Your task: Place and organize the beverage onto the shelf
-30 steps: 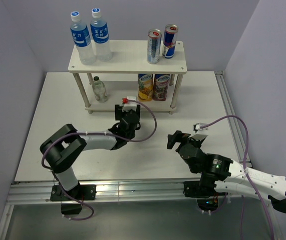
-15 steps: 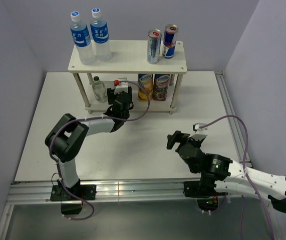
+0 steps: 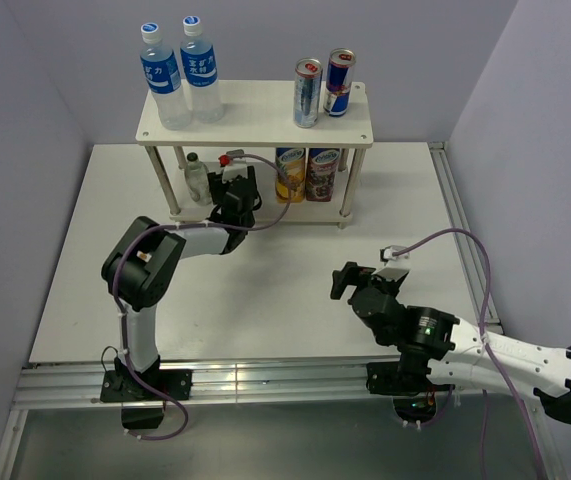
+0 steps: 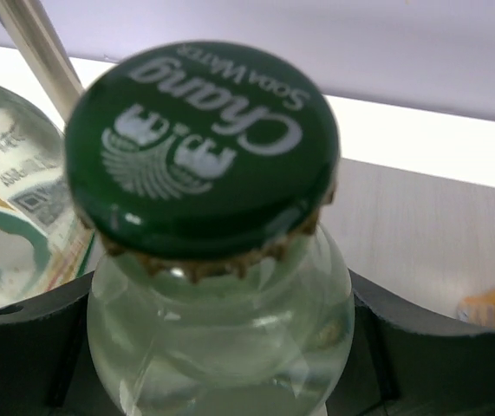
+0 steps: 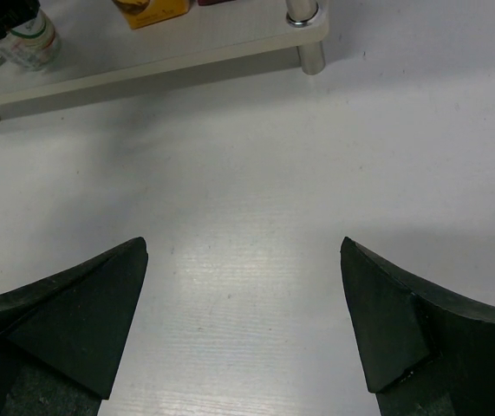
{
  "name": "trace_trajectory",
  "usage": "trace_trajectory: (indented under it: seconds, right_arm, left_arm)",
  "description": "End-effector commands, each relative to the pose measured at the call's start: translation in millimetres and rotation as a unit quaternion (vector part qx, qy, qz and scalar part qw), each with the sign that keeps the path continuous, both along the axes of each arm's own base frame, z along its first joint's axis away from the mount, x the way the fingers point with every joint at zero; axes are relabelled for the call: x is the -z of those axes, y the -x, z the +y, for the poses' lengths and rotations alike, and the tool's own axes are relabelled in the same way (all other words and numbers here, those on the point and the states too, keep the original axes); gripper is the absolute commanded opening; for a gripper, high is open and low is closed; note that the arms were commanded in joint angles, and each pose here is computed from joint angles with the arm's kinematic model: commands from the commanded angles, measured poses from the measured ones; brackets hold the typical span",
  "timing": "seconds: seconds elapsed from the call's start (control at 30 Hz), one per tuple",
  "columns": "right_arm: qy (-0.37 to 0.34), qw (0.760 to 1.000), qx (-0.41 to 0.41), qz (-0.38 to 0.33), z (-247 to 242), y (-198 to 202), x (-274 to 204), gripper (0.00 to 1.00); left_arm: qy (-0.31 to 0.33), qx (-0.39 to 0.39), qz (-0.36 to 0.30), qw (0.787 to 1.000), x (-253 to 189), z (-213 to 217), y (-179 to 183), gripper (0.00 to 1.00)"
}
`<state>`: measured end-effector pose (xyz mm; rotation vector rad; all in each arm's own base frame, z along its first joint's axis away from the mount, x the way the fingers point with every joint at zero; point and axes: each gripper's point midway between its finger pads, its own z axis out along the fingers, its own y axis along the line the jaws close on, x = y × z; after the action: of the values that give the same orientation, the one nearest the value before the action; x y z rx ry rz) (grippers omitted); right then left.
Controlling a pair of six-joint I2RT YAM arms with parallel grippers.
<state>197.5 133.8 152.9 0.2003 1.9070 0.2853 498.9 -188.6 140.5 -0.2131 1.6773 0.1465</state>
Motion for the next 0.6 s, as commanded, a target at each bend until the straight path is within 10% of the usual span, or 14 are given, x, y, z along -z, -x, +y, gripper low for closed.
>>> trace_trajectory:
  seconds: [0.0, 0.33, 0.57]
  right_arm:
    - [-0.007, 1.000, 0.007, -0.011, 3, -3, -5, 0.99]
    - [-0.006, 1.000, 0.008, -0.011, 3, -4, -6, 0.99]
    - [-0.007, 1.000, 0.008, -0.011, 3, -4, -6, 0.99]
  left_arm:
    - [0.051, -0.013, -0.066, 0.996, -43, 4, -21, 0.00]
    - [0.045, -0.014, -0.062, 0.997, -39, 13, -35, 0.05]
    - [0.054, 0.003, -0.058, 0.997, -39, 8, -32, 0.63]
